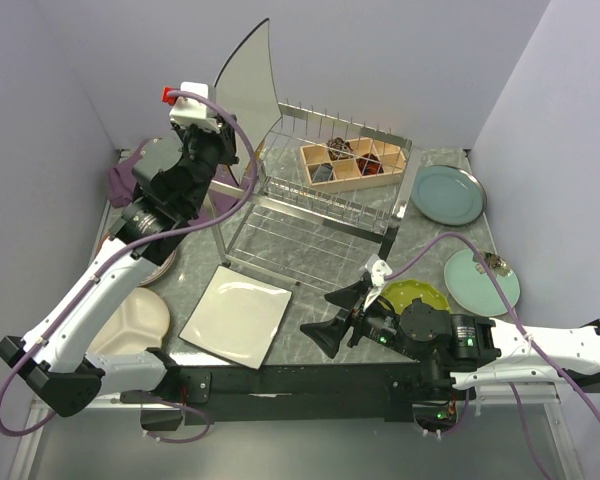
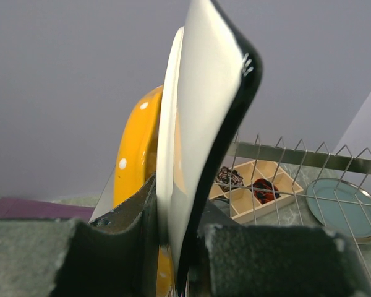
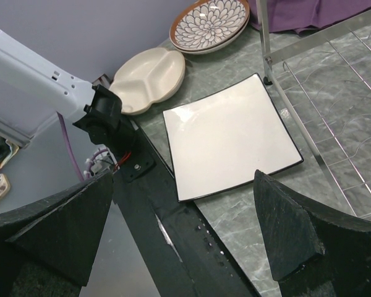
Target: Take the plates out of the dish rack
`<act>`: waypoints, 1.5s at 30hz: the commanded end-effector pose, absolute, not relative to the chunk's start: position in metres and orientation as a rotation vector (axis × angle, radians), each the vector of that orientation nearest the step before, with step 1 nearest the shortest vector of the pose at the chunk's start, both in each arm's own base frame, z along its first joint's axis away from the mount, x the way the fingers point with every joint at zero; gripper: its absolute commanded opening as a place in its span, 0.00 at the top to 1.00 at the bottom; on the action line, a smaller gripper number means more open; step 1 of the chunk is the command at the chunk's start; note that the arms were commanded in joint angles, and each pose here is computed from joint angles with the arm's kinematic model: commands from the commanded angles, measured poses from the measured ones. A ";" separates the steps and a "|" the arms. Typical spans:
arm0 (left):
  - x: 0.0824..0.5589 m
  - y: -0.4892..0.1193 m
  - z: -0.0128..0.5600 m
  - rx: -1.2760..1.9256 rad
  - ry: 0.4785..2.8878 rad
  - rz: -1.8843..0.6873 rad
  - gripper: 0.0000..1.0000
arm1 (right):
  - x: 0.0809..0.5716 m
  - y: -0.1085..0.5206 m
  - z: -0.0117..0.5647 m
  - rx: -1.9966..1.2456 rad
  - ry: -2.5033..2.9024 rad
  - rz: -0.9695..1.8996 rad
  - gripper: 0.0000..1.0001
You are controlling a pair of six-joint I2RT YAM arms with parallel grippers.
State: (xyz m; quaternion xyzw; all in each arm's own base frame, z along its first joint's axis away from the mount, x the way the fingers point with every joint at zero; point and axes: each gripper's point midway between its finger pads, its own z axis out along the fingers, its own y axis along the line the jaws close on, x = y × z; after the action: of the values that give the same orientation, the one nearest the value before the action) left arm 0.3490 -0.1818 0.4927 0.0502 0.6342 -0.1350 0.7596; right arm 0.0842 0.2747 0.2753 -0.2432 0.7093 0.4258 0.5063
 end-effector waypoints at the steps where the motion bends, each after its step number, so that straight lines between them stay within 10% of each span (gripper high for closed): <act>1: 0.270 -0.169 0.634 0.019 0.942 -0.623 0.99 | 0.086 0.273 0.299 -0.546 1.659 1.054 0.00; 45: 0.247 -0.125 0.659 -0.214 0.905 -0.716 0.99 | 0.087 0.273 0.298 -0.542 1.662 1.053 0.00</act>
State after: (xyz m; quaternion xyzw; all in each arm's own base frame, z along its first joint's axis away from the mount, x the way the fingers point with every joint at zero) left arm 0.3212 -0.1774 0.5424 -0.0160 0.5787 -0.2170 0.7860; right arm 0.0846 0.2740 0.2760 -0.2417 0.7090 0.4260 0.5074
